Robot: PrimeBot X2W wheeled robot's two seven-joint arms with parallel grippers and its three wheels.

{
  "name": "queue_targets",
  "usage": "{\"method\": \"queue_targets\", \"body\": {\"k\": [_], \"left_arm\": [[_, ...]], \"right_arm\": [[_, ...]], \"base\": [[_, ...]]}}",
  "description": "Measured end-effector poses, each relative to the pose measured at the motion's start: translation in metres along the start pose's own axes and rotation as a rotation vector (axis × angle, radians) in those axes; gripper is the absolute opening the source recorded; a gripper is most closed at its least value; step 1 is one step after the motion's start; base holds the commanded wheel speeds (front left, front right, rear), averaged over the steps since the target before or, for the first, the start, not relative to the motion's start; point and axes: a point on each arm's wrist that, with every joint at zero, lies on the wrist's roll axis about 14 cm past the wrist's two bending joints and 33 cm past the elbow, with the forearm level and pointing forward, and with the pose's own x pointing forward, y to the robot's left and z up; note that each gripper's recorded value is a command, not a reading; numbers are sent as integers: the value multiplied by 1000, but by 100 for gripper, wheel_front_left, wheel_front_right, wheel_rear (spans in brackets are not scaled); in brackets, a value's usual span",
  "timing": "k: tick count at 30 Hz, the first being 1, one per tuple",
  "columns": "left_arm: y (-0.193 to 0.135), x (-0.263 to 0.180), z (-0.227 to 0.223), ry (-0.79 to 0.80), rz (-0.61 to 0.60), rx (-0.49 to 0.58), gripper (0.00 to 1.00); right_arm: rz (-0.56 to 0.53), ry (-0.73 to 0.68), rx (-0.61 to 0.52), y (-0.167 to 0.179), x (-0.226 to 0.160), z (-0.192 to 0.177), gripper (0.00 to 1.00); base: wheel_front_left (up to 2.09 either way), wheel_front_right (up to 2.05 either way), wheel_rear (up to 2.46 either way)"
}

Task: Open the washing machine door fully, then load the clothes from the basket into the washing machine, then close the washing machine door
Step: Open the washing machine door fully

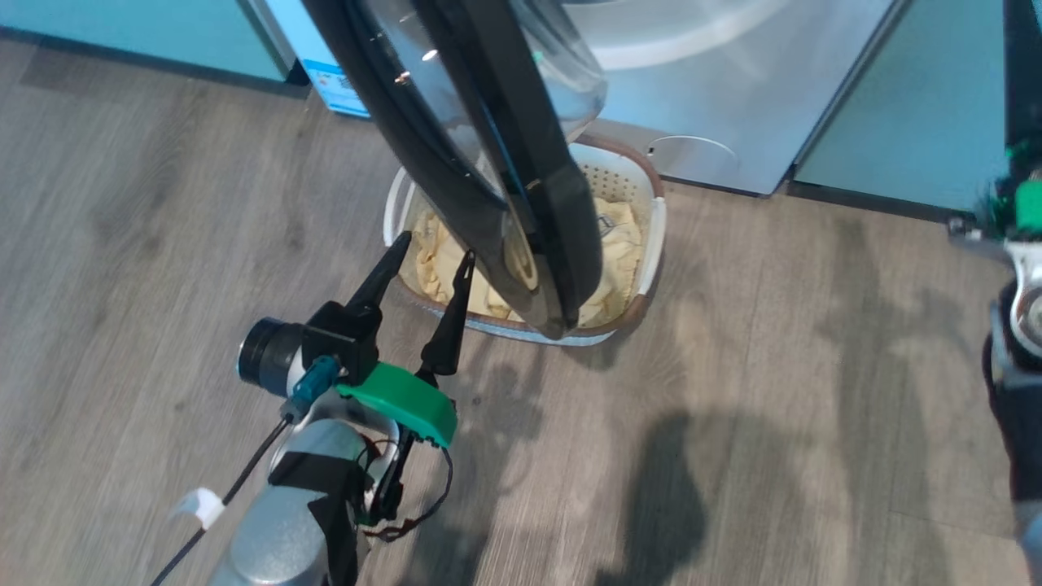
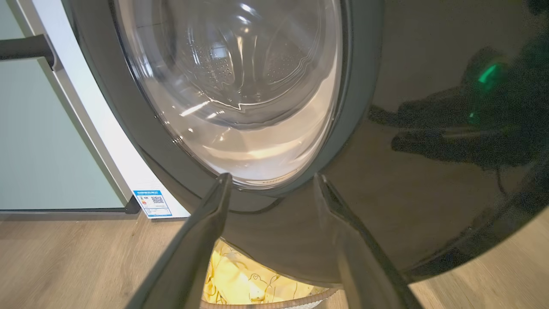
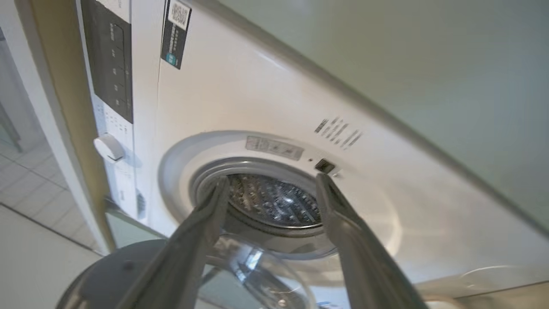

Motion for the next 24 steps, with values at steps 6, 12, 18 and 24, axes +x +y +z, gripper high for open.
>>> {"method": "queue_targets", "body": {"k": [6, 12, 18, 24], "left_arm": [[0, 0, 4, -10, 2, 0, 100], [2, -5, 6, -13, 12, -4, 100], [2, -13, 8, -14, 12, -4, 100], [5, -23, 8, -10, 26, -4, 100]], "right_arm": [[-37, -42, -239, -17, -25, 9, 100], [-64, -7, -536, -32, -59, 13, 100], [-116, -9, -713, -38, -99, 15, 100], [-153, 10, -836, -35, -139, 10, 100]], "base": [[0, 0, 0], [0, 0, 0], [0, 0, 0], [0, 0, 0]]}}
